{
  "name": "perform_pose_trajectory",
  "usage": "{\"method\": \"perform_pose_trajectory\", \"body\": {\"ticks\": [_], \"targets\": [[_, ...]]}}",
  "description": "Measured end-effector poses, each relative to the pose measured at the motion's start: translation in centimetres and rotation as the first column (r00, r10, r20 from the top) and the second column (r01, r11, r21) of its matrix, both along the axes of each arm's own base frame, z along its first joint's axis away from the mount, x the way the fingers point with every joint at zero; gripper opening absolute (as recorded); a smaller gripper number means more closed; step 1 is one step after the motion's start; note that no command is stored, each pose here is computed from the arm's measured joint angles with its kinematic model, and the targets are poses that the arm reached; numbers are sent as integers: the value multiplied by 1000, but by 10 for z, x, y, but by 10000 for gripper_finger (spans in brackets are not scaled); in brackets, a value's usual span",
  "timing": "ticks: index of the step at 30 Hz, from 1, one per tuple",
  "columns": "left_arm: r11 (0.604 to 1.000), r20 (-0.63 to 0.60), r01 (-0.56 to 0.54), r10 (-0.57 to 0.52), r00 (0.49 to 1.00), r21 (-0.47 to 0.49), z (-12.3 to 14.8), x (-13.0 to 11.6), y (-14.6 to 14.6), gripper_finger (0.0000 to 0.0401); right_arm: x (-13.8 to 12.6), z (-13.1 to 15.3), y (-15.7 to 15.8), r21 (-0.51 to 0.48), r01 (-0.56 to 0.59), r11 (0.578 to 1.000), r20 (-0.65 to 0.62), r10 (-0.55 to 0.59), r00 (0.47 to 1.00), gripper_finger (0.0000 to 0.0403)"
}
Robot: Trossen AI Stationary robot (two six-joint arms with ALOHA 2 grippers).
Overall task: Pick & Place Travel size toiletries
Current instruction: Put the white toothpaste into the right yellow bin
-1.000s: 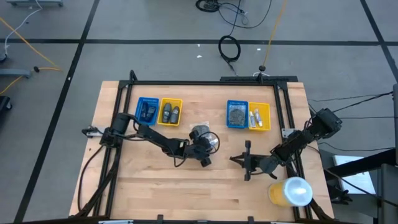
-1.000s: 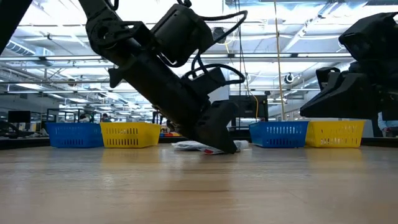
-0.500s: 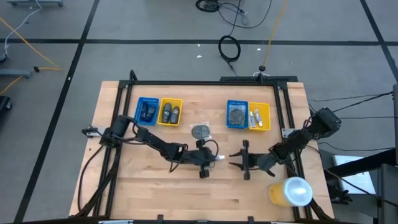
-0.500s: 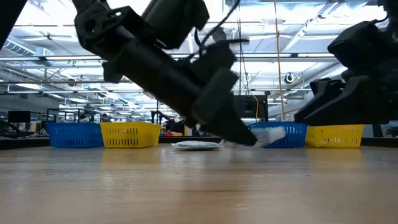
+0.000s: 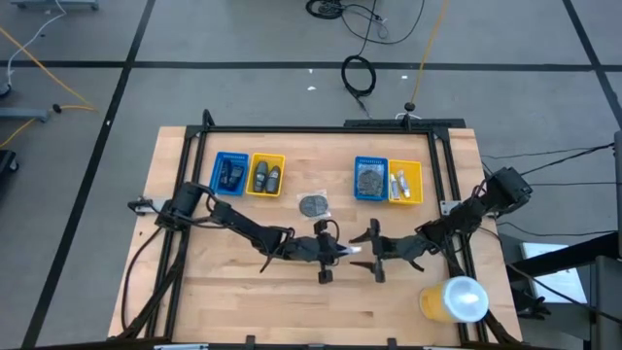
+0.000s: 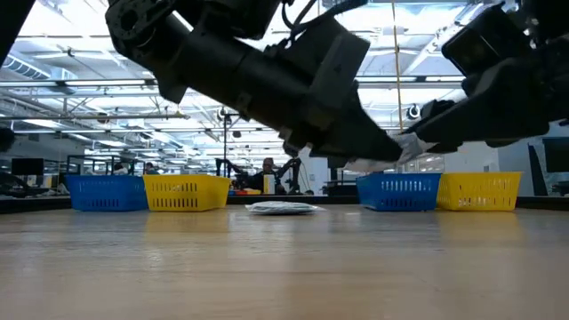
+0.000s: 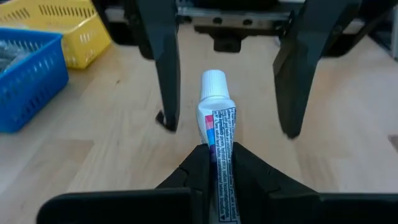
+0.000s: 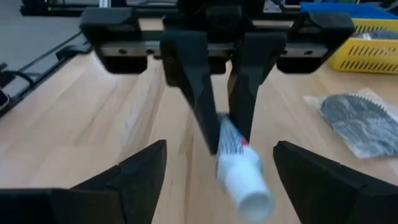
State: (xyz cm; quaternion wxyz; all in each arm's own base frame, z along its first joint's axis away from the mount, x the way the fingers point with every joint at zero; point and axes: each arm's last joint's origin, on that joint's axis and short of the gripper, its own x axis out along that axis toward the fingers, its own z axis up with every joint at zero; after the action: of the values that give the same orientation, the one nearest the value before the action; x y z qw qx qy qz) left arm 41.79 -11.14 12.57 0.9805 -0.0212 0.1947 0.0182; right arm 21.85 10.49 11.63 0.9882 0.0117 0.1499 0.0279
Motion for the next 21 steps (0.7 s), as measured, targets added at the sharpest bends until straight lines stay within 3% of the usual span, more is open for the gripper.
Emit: {"method": "perform_pose_trajectory", "body": {"ticks": [5,16,21], "targets": [[1000,14,15,-15,1000,6,4,2,-6,46,1,1,1,-8,-3,1000,4,3,1000,239],[999,11,23,-23,1000,23,4,1,-8,48,0,-2,1,-38,-12,999,-24,12,1000,75],[999,11,29,-29,1000,37,4,1,-7,89,-1,-5,0,-59,-14,998,-63,10,998,53]]}}
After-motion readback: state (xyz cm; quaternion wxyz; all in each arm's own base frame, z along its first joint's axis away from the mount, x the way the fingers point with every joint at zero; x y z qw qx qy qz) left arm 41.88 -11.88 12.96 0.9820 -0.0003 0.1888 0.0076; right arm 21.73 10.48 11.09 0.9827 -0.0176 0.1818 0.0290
